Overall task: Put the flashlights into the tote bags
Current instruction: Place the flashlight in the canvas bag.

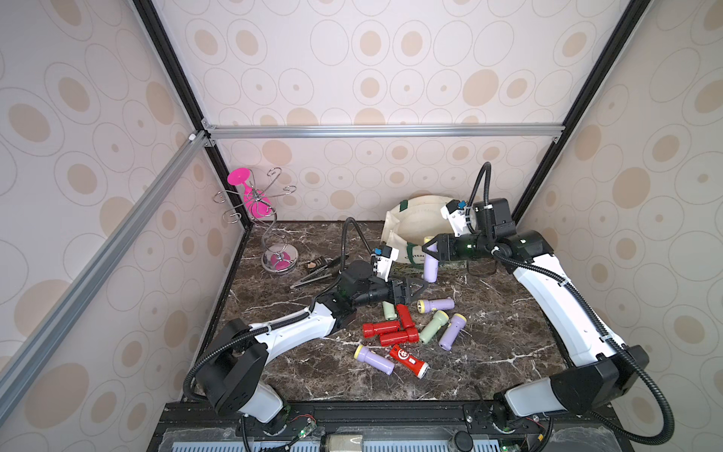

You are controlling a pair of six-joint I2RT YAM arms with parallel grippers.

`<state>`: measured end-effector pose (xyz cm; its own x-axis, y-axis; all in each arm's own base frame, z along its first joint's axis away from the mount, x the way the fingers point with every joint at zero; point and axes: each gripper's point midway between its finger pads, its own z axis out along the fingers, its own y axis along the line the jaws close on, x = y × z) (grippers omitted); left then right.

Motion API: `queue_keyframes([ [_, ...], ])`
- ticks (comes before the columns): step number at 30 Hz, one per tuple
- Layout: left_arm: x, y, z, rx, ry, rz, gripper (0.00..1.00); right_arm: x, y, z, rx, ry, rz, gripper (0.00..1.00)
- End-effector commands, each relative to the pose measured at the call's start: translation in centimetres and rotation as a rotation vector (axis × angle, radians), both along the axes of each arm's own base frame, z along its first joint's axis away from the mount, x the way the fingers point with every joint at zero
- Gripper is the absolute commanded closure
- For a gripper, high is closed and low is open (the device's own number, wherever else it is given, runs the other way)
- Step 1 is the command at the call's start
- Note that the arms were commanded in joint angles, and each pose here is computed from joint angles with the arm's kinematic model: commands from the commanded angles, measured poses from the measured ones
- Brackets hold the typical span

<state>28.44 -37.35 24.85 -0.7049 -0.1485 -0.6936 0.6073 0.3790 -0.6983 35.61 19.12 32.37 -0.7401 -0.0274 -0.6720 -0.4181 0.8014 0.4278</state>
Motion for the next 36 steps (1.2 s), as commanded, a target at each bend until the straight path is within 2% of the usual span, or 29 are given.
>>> queue_keyframes([
  [1, 1.0, 1.6, -0.2, 0.079, -0.037, 0.091, 0.05, 2.5, -1.5, 1.0, -0.1, -0.07, -0.056, 1.0],
  [9, 0.5, 3.9, -0.7, 0.122, -0.018, 0.173, 0.05, 9.9, -3.5, 3.1, -0.172, -0.133, -0.148, 1.0],
  [14, 0.5, 4.7, -1.6, 0.214, 0.0, 0.187, 0.05, 14.4, -3.6, 3.1, -0.23, -0.18, -0.177, 1.0],
  [19, 0.6, 5.7, -1.7, 0.289, 0.0, 0.215, 0.05, 18.1, -3.7, 0.5, -0.276, -0.171, -0.203, 1.0],
  [25, 0.9, 6.8, -1.9, 0.379, 0.008, 0.224, 0.05, 21.0, -3.2, -3.3, -0.295, -0.144, -0.208, 1.0],
  [36, 1.3, 9.1, -4.0, 0.502, 0.078, 0.292, 0.05, 23.2, -2.4, -10.6, -0.333, -0.057, -0.165, 1.0],
])
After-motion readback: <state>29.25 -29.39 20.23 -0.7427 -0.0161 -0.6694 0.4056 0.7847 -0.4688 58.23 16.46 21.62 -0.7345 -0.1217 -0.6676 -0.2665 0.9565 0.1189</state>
